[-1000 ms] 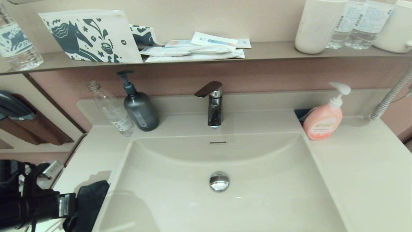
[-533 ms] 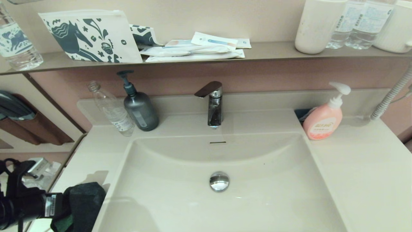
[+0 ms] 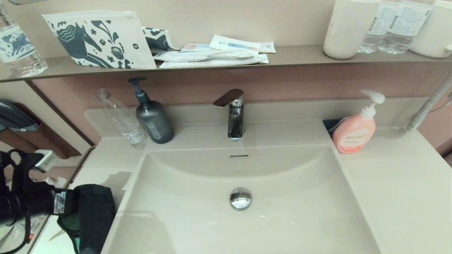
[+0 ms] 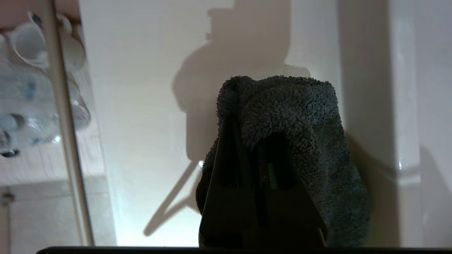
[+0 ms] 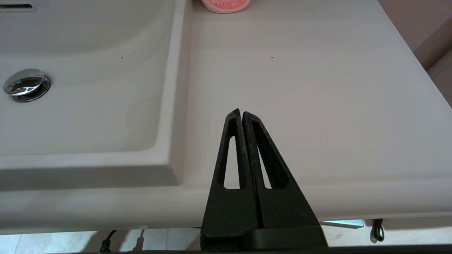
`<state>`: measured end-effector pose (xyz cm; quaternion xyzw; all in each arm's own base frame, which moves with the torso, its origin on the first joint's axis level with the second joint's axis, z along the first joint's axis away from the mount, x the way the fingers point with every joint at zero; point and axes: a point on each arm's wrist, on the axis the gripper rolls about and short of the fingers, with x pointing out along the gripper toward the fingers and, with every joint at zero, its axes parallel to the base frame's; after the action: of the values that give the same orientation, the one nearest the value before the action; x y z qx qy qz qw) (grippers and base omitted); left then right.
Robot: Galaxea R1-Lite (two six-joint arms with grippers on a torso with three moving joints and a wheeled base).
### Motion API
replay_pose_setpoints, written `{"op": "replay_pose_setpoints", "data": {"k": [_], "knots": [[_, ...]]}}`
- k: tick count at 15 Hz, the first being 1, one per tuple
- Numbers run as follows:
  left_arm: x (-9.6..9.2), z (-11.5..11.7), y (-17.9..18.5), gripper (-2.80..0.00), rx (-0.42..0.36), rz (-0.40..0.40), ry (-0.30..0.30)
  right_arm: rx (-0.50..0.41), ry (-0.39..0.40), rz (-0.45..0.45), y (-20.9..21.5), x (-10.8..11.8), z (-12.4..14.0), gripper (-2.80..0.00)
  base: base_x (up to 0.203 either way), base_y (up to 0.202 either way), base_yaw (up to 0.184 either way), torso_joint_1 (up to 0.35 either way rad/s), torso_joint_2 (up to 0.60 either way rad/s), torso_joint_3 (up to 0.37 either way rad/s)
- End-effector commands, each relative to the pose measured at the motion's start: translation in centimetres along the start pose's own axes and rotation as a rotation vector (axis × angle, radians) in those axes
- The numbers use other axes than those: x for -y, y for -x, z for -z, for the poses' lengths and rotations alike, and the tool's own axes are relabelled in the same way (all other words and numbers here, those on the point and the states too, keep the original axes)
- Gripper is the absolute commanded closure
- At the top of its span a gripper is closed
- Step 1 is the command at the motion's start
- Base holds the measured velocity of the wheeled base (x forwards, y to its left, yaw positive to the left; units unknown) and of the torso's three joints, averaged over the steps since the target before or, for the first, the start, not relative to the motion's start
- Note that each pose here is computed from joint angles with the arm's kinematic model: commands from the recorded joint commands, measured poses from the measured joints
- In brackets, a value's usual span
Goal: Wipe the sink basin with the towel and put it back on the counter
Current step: Wipe the sink
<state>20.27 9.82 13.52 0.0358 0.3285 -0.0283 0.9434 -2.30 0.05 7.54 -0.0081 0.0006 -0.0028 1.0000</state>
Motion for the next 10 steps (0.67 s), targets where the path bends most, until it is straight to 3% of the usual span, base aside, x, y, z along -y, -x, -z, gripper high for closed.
{"op": "replay_pose_setpoints", "data": {"k": [1, 5, 8, 10], "knots": [[-0.6, -1.0, -0.9, 0.0, 0.006, -0.001, -0.021, -0.002, 0.0, -0.001, 0.0, 0.0, 0.0, 0.0, 0.0, 0.0, 0.0, 0.0, 0.0, 0.0], [-2.7, -4.2, -2.3, 0.0, 0.051, -0.061, -0.114, -0.002, 0.0, 0.001, 0.0, 0.0, 0.0, 0.0, 0.0, 0.0, 0.0, 0.0, 0.0, 0.0], [-3.9, -6.5, -3.1, 0.0, 0.081, -0.112, -0.145, 0.0, 0.0, 0.0, 0.0, 0.0, 0.0, 0.0, 0.0, 0.0, 0.0, 0.0, 0.0, 0.0], [-3.9, -7.6, -3.1, 0.0, 0.082, -0.104, -0.151, -0.001, 0.0, -0.001, 0.0, 0.0, 0.0, 0.0, 0.0, 0.0, 0.0, 0.0, 0.0, 0.0]]}}
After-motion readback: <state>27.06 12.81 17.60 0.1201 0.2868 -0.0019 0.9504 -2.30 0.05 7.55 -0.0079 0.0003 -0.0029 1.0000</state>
